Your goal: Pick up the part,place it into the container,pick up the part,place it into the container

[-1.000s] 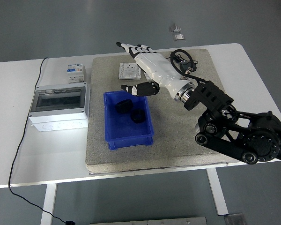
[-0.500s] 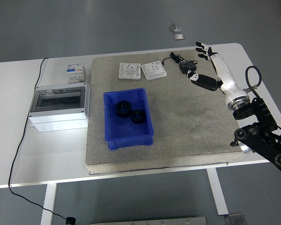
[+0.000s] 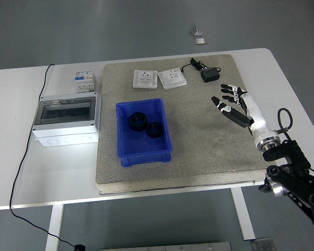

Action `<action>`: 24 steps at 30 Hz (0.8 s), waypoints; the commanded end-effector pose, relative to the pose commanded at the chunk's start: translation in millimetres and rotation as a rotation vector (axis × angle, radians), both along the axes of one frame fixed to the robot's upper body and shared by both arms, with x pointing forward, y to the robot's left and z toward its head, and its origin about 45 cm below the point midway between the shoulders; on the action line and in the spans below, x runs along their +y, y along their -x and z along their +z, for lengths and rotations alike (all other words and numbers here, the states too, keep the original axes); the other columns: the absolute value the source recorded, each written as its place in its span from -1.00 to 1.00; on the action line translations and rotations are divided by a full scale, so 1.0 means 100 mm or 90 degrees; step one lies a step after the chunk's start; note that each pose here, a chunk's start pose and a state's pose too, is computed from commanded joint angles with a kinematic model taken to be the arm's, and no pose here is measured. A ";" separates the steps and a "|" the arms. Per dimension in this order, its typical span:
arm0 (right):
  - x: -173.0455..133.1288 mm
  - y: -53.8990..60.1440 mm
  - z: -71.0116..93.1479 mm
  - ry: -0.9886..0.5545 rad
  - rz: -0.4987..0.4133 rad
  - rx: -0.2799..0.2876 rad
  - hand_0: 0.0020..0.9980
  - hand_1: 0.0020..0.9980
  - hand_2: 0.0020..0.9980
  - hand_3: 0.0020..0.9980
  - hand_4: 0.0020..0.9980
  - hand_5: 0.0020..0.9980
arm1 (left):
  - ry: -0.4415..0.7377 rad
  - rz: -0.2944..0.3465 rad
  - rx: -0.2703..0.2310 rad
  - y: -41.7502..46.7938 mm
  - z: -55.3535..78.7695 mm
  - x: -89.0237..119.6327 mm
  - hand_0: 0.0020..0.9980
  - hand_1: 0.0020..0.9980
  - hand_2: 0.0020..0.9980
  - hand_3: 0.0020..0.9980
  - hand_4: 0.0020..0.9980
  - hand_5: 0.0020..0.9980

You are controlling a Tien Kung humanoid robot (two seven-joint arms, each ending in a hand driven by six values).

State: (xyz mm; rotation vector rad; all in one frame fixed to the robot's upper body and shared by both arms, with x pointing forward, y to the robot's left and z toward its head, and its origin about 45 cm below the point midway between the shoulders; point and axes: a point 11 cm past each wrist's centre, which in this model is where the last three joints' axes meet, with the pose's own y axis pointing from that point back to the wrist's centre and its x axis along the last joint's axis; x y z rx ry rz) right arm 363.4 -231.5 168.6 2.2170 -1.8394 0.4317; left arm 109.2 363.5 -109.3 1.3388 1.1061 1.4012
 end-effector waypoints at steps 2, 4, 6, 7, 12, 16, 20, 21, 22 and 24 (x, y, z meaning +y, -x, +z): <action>0.00 0.01 0.00 -0.020 0.001 0.002 0.72 0.60 0.68 0.65 0.92 0.65 | 0.002 -0.001 0.001 0.006 0.00 -0.01 0.29 0.31 0.40 0.18 0.28 0.28; -0.01 0.01 -0.01 -0.032 -0.001 0.003 0.72 0.60 0.68 0.65 0.92 0.65 | 0.004 0.000 0.002 0.012 -0.01 -0.02 0.29 0.31 0.40 0.18 0.28 0.28; -0.03 0.01 0.00 -0.038 -0.003 0.002 0.72 0.59 0.67 0.63 0.95 0.67 | 0.005 0.001 0.000 0.015 -0.01 -0.03 0.29 0.31 0.40 0.19 0.28 0.28; -0.03 0.01 0.01 -0.039 -0.004 0.001 0.72 0.59 0.67 0.63 0.95 0.67 | 0.006 0.001 -0.001 0.014 -0.01 -0.04 0.29 0.31 0.40 0.19 0.28 0.28; -0.12 -0.01 0.10 -0.040 -0.013 -0.020 0.73 0.59 0.67 0.61 0.95 0.71 | 0.016 -0.009 -0.012 -0.057 -0.02 -0.10 0.29 0.31 0.38 0.18 0.27 0.28; -0.30 -0.02 0.17 -0.034 -0.036 -0.034 0.73 0.59 0.67 0.61 0.95 0.71 | 0.028 -0.025 -0.026 -0.154 -0.01 -0.18 0.29 0.31 0.38 0.18 0.27 0.28; -0.45 -0.06 0.24 -0.033 -0.060 -0.045 0.72 0.59 0.66 0.61 0.93 0.71 | 0.038 -0.030 -0.011 -0.158 0.00 -0.18 0.29 0.32 0.39 0.17 0.25 0.25; -0.46 -0.07 0.25 -0.035 -0.064 -0.048 0.72 0.59 0.66 0.61 0.93 0.71 | 0.039 -0.029 -0.003 -0.150 0.00 -0.17 0.29 0.32 0.39 0.17 0.25 0.25; -0.48 -0.08 0.27 -0.038 -0.069 -0.051 0.72 0.59 0.66 0.61 0.93 0.71 | 0.041 -0.027 0.007 -0.141 0.01 -0.16 0.29 0.32 0.39 0.17 0.25 0.25; -0.53 -0.09 0.28 -0.045 -0.081 -0.052 0.71 0.56 0.65 0.58 0.88 0.66 | 0.050 -0.025 0.029 -0.123 0.02 -0.15 0.34 0.36 0.43 0.22 0.26 0.23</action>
